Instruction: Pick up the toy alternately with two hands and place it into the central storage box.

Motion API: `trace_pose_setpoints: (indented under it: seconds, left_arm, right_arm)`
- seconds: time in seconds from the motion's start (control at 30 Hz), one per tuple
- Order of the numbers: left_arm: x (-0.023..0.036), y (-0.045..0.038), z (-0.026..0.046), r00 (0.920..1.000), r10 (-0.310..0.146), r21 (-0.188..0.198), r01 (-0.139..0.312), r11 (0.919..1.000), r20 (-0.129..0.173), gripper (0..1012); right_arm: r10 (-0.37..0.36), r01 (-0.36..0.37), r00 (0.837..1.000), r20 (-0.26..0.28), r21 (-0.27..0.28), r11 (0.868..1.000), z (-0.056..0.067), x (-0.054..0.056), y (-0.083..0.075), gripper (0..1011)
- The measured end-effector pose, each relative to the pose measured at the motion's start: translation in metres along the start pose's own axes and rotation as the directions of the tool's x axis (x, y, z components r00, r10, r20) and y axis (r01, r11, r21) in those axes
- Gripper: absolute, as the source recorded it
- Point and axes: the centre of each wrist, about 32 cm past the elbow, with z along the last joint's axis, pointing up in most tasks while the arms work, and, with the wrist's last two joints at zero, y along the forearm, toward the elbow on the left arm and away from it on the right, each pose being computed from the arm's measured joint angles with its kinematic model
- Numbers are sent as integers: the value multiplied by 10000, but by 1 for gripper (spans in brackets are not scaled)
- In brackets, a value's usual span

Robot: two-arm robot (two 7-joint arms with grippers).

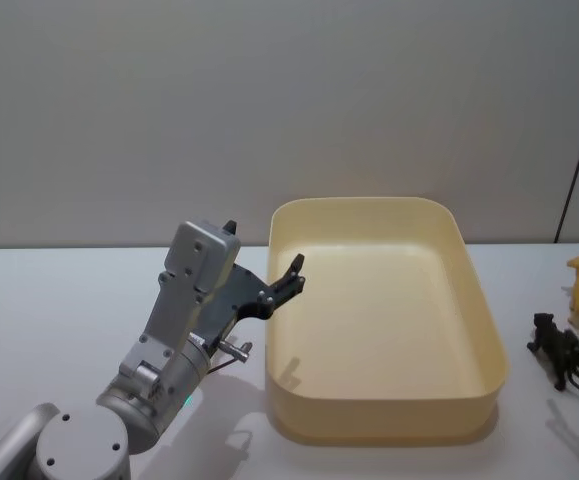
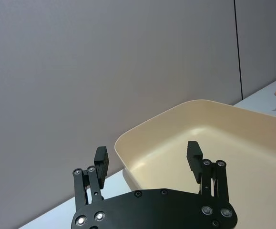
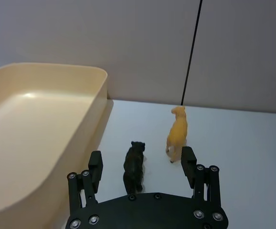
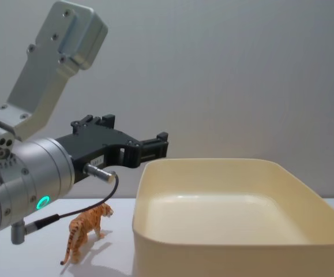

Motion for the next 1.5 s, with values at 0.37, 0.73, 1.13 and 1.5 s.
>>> trace_pose_setpoints:
  seconds: [0.37,0.73,1.13,1.5]
  left_arm:
    - [0,0,0,10000,0,-1,0,10000,0,1001]
    - [0,0,0,10000,0,0,0,10000,0,1001]
    - [0,0,0,10000,0,-1,0,10000,0,1001]
    - [0,0,0,10000,0,-1,0,10000,0,1001]
  right_arm:
    - [206,-182,9995,224,-1002,9948,-164,53,217,1001]
    - [251,-168,9982,543,-1491,9887,-317,26,546,1001]
    - [349,-211,9958,849,-1588,9871,-402,-38,781,757]
    - [420,-264,9947,940,-1622,9864,-423,-60,848,398]
